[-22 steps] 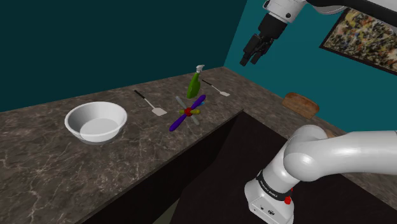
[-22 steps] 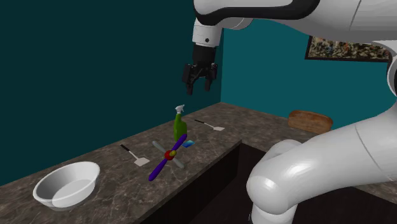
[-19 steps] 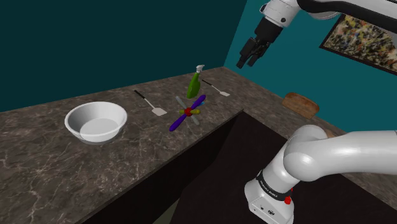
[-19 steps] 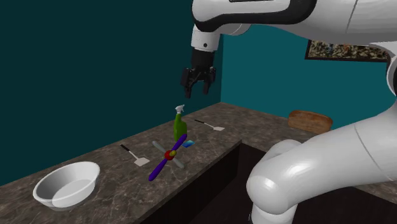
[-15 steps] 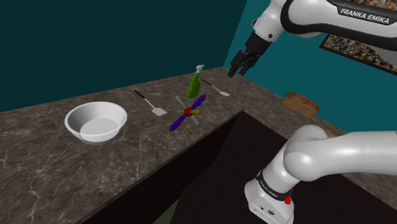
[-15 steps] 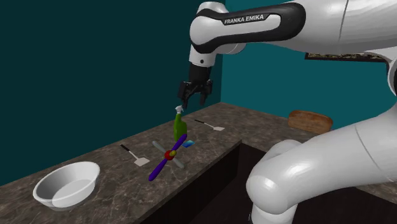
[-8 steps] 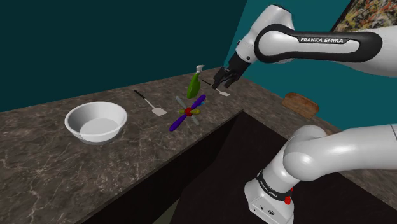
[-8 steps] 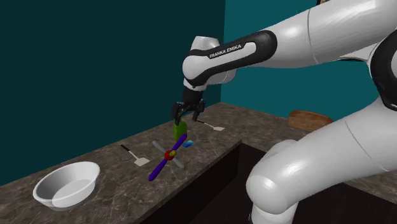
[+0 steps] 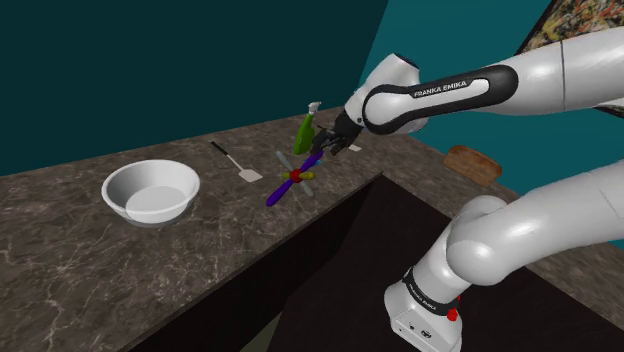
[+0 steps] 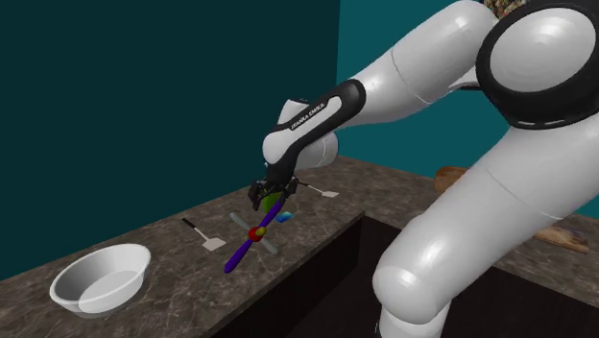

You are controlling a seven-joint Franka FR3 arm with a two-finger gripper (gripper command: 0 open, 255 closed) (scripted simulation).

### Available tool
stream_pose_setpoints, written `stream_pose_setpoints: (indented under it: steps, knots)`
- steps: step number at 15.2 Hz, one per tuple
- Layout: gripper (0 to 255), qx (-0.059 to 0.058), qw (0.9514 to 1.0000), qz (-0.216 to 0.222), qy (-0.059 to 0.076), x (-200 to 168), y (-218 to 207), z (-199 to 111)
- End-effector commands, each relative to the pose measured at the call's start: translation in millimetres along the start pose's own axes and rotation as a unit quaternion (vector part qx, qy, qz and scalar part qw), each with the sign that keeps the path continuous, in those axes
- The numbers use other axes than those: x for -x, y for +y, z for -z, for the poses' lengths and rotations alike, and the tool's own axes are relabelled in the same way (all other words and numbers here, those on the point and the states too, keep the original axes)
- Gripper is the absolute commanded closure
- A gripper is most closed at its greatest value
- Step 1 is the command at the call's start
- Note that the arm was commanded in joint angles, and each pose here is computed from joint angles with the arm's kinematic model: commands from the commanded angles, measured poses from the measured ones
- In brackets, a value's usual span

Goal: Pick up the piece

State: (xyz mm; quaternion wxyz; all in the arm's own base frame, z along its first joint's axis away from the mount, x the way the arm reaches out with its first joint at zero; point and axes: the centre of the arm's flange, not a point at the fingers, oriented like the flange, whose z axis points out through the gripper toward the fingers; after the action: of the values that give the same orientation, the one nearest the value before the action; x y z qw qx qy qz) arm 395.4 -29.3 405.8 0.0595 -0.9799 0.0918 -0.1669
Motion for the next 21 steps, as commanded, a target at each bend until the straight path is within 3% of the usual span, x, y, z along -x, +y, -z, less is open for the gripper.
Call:
stream_pose_setpoints:
  steps: [1,7,17,18,21]
  knots:
    - [0,-0.003,0.9999,-0.01,0.012,-3,2,-26]
    - [0,-0.014,0.9984,-0.038,0.039,-17,6,-103]
    - [0,-0.014,0.9984,-0.038,0.039,-4,12,-140]
    - [255,-0.014,0.9984,-0.038,0.039,-5,16,-139]
    - [255,-0.009,0.9985,-0.039,0.037,-8,14,-136]
